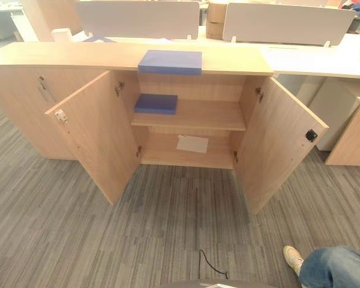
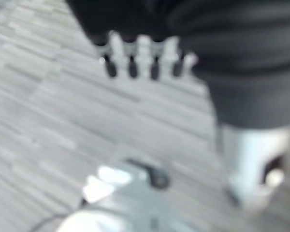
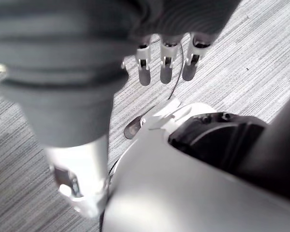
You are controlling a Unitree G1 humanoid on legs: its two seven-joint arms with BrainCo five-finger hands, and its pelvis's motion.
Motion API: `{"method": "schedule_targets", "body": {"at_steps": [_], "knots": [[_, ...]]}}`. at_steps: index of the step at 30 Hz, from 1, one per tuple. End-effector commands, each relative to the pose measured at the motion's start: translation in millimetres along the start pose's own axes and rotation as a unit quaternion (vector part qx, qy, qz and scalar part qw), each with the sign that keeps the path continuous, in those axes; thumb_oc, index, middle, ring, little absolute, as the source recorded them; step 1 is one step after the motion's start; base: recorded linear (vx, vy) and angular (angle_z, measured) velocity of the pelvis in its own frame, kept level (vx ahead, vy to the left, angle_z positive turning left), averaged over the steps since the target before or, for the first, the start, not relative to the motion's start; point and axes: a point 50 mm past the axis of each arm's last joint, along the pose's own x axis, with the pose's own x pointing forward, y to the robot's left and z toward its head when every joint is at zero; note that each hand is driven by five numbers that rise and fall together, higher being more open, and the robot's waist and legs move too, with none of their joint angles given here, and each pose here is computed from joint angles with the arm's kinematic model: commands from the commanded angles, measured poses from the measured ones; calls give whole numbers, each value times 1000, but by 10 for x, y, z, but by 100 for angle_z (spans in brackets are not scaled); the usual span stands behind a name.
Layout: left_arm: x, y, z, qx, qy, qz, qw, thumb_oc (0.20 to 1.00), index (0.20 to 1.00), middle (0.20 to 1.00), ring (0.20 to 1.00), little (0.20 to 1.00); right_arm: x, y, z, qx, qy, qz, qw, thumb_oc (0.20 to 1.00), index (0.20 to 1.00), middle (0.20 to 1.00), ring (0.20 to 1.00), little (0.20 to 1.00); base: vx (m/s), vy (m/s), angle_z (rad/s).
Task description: Put the empty folder in the office cabinet
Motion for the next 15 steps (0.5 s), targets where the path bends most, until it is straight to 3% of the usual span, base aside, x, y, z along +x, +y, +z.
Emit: {"method": "schedule_targets", "body": {"at_steps": [1, 15], "knots": [[-10, 161, 74, -6, 5, 36, 999, 1000, 1000, 1000, 1000, 1000, 3, 41, -7, -20, 26, -11, 999, 1000, 1000, 1000, 1000, 1000, 40, -61, -2], [-10, 145, 80, -11, 4, 36, 999, 1000, 1000, 1000, 1000, 1000, -30, 63, 108, -18, 9, -6, 1000, 1000, 1000, 1000, 1000, 1000, 32, -30, 3]]}}
